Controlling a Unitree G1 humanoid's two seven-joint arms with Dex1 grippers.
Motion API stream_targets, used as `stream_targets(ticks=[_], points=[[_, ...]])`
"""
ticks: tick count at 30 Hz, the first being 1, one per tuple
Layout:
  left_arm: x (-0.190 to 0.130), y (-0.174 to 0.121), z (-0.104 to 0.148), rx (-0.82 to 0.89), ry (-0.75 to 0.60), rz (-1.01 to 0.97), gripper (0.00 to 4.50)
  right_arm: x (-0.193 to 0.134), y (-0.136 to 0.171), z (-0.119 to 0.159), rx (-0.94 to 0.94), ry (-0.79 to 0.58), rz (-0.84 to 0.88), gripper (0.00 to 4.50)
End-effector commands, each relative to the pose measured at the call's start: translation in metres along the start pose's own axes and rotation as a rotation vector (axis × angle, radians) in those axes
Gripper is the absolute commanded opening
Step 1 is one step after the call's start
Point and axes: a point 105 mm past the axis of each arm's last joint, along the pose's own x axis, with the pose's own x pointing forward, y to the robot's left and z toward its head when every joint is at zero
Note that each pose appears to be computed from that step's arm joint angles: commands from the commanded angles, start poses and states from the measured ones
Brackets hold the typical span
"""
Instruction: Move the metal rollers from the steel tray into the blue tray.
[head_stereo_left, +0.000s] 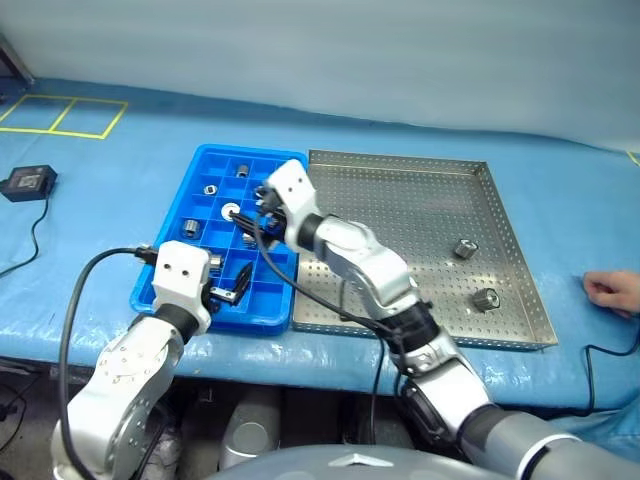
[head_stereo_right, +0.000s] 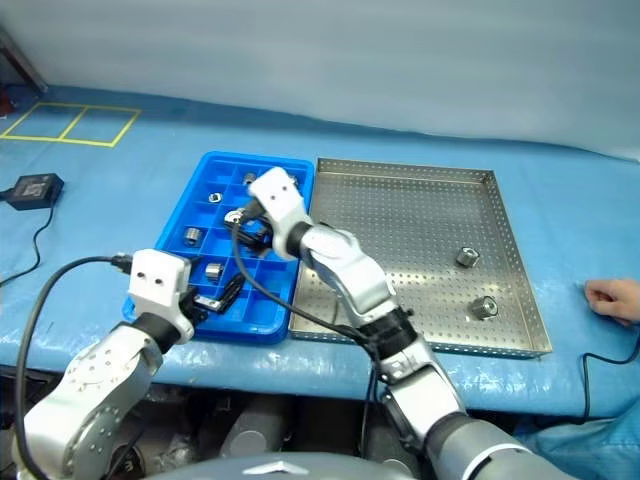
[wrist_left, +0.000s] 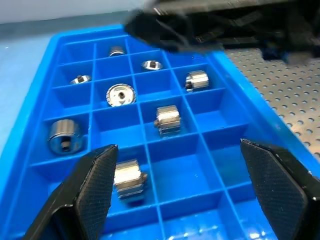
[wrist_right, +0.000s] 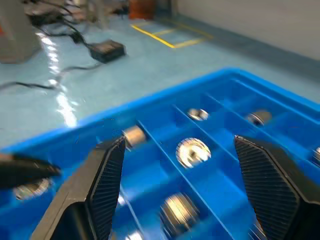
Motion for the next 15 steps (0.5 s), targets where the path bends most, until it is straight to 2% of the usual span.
stream_targets(ticks=[1,10,15], points=[[0.02,-0.017,0.016,0.04,-0.059,-0.125,4.26,-0.043,-0.05,-0.004,0.04,0.041,-0.271,3.65],[0.049,-0.037,0.025,0.128,-0.058,-0.317,4.26,-0.103,-0.095,-0.042,0.07,0.22,-0.637,3.65],[0.054,-0.046,0.025,0.121,-0.067,-0.359,4.26,-0.125,-0.114,-0.049,0.223,0.234,-0.885,3.65]])
